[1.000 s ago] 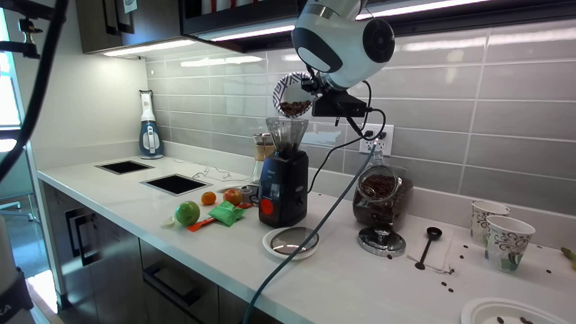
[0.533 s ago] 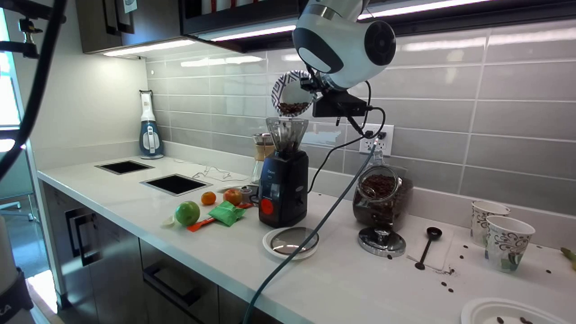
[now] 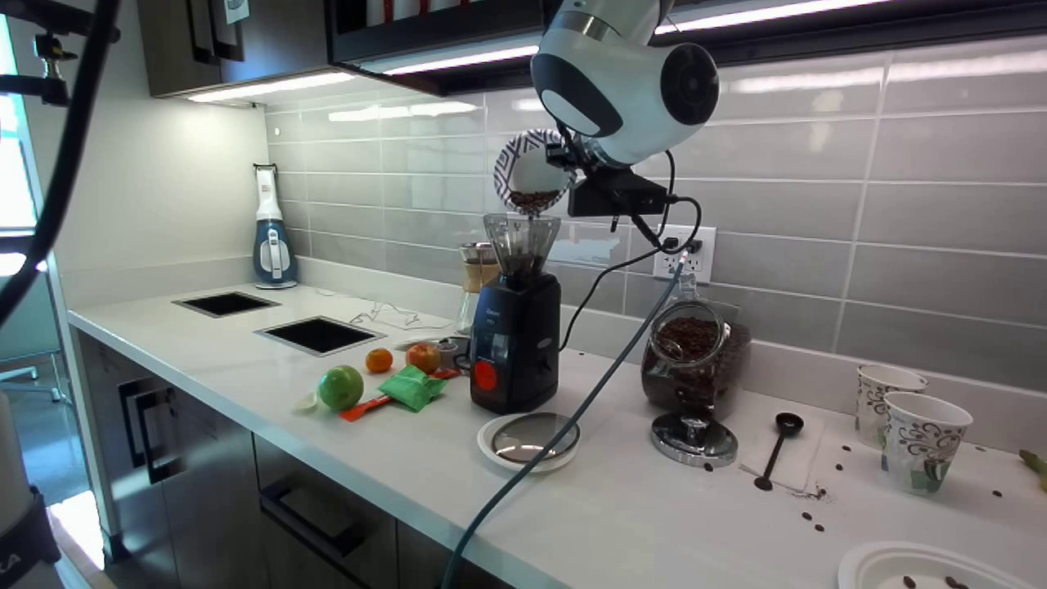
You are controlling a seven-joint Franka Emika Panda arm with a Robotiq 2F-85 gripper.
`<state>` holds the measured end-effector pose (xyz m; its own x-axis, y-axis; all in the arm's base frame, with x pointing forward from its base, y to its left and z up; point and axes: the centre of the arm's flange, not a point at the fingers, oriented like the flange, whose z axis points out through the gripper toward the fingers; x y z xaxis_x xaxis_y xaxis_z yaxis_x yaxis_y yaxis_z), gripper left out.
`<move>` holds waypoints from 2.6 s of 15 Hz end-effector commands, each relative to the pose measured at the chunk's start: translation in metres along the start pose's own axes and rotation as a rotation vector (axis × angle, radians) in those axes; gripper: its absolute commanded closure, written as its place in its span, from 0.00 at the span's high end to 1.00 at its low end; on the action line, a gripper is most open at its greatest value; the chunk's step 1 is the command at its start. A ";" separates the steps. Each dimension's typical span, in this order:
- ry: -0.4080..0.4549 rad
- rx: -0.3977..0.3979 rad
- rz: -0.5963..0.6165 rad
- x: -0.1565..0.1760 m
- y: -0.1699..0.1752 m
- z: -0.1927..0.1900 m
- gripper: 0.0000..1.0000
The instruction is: Pour the coffee beans on the plate into the coffee making machine
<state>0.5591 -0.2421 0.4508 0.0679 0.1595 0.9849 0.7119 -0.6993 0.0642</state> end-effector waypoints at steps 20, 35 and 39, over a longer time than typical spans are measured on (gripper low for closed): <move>0.140 0.011 -0.148 -0.001 -0.006 -0.027 0.01; 0.209 0.032 -0.218 -0.006 -0.004 -0.017 0.01; 0.236 0.036 -0.259 -0.004 -0.007 -0.020 0.01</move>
<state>0.5464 -0.2510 0.4541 -0.2252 0.1718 0.9590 0.7197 -0.6342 0.2826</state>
